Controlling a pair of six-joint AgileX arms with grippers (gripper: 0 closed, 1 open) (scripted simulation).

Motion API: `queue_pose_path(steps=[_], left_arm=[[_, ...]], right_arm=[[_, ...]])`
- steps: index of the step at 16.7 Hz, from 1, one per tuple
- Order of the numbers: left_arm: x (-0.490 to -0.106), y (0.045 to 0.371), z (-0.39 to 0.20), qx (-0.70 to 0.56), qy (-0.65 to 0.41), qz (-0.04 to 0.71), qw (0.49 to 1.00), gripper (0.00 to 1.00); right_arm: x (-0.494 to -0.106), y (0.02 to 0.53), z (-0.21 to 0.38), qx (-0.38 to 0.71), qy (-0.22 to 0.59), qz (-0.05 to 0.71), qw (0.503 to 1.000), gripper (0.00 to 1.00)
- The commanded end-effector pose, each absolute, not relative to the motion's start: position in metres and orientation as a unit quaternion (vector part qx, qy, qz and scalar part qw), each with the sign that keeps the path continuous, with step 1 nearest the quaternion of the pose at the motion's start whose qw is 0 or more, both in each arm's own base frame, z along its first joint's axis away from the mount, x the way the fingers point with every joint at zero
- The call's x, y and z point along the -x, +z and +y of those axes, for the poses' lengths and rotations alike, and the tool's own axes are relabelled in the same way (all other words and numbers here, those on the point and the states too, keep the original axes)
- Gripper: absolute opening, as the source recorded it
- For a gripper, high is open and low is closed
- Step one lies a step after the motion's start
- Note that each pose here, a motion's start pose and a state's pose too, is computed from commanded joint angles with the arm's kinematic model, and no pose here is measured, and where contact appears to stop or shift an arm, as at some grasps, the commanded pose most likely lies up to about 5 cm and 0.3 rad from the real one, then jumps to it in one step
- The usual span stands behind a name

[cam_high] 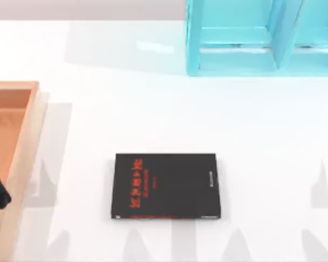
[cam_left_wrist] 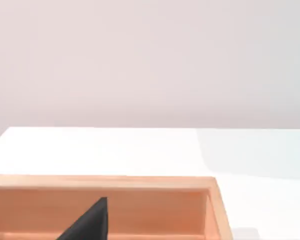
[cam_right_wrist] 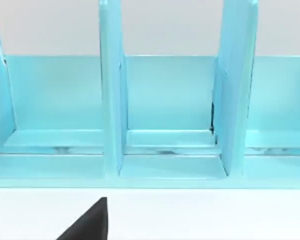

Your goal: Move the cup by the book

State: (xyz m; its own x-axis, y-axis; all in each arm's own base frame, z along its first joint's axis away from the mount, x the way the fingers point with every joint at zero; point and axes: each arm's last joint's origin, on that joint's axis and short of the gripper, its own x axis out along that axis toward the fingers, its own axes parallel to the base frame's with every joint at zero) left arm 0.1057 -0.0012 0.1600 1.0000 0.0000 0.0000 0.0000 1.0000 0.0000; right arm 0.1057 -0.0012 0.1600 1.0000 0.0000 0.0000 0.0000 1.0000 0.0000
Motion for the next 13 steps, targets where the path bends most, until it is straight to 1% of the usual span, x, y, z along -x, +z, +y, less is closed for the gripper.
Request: queue_pose_path(steps=[3, 6, 10, 13], left_arm=[[-0.106, 0.16, -0.001, 0.0, 0.0, 0.0, 1.0, 1.0], [-0.106, 0.16, -0.001, 0.0, 0.0, 0.0, 1.0, 1.0], [-0.106, 0.16, -0.001, 0.0, 0.0, 0.0, 1.0, 1.0], [-0.106, 0.16, -0.001, 0.0, 0.0, 0.0, 1.0, 1.0]], right_arm=[[-0.106, 0.16, -0.002, 0.005, -0.002, 0.004, 1.0, 1.0], [-0.106, 0.163, -0.004, 0.05, -0.014, 0.042, 0.998, 1.0], [-0.106, 0.17, -0.011, 0.169, -0.023, 0.143, 0.975, 1.0], [-0.106, 0.178, -0.017, 0.273, -0.004, 0.242, 0.931, 1.0]])
